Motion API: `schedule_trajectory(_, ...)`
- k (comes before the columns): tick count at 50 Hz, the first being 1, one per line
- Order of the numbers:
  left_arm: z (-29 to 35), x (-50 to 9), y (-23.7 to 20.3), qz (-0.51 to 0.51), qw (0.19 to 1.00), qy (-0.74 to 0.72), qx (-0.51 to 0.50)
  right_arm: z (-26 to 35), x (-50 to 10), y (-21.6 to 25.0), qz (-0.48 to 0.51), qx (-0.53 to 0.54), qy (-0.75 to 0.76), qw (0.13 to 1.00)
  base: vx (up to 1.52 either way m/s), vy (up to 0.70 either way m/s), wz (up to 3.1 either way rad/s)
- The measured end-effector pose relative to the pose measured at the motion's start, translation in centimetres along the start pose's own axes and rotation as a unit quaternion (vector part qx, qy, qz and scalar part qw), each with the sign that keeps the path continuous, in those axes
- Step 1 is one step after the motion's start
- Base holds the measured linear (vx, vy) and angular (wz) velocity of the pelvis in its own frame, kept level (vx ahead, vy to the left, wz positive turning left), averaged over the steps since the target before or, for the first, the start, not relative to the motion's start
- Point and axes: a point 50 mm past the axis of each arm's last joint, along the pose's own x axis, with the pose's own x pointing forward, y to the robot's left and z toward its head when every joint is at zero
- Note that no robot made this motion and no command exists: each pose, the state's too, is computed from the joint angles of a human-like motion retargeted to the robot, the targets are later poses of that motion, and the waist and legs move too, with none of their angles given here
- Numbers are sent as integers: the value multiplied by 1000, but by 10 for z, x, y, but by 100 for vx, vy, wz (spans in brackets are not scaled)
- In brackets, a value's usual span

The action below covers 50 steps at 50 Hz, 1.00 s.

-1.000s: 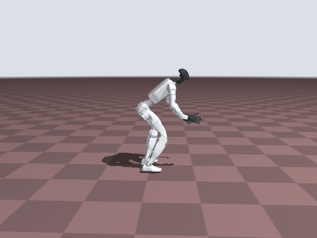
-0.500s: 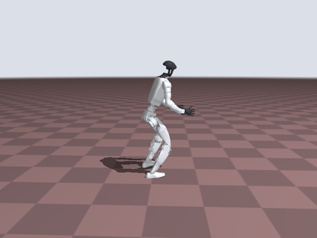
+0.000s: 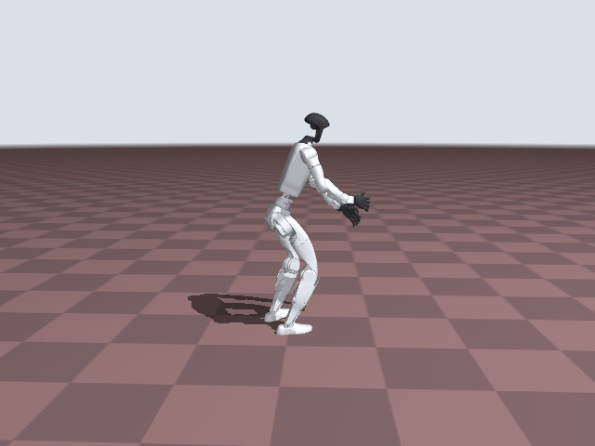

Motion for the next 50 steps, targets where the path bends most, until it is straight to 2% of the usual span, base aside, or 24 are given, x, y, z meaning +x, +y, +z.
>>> schedule_trajectory(8,-17,-2,-6,-43,992,53,108,13,16,-4,49,-107,3,993,-5,8,12)
schedule_trajectory(15,-27,-5,4,-50,977,81,191,55,37,-11,57,-175,-51,982,3,4,-2)
schedule_trajectory(25,-54,-20,-1,-62,965,98,236,91,39,-13,32,-173,-134,975,2,1,-4)
schedule_trajectory(30,-65,-27,-8,-75,963,105,236,89,34,-10,29,-148,-146,978,-2,-1,8)
schedule_trajectory(42,-59,-26,-4,-95,964,83,235,20,3,-21,25,-95,-32,995,-4,0,26)
schedule_trajectory(50,-15,-8,24,-53,969,31,239,-24,-10,-45,33,-131,92,987,-4,1,42)
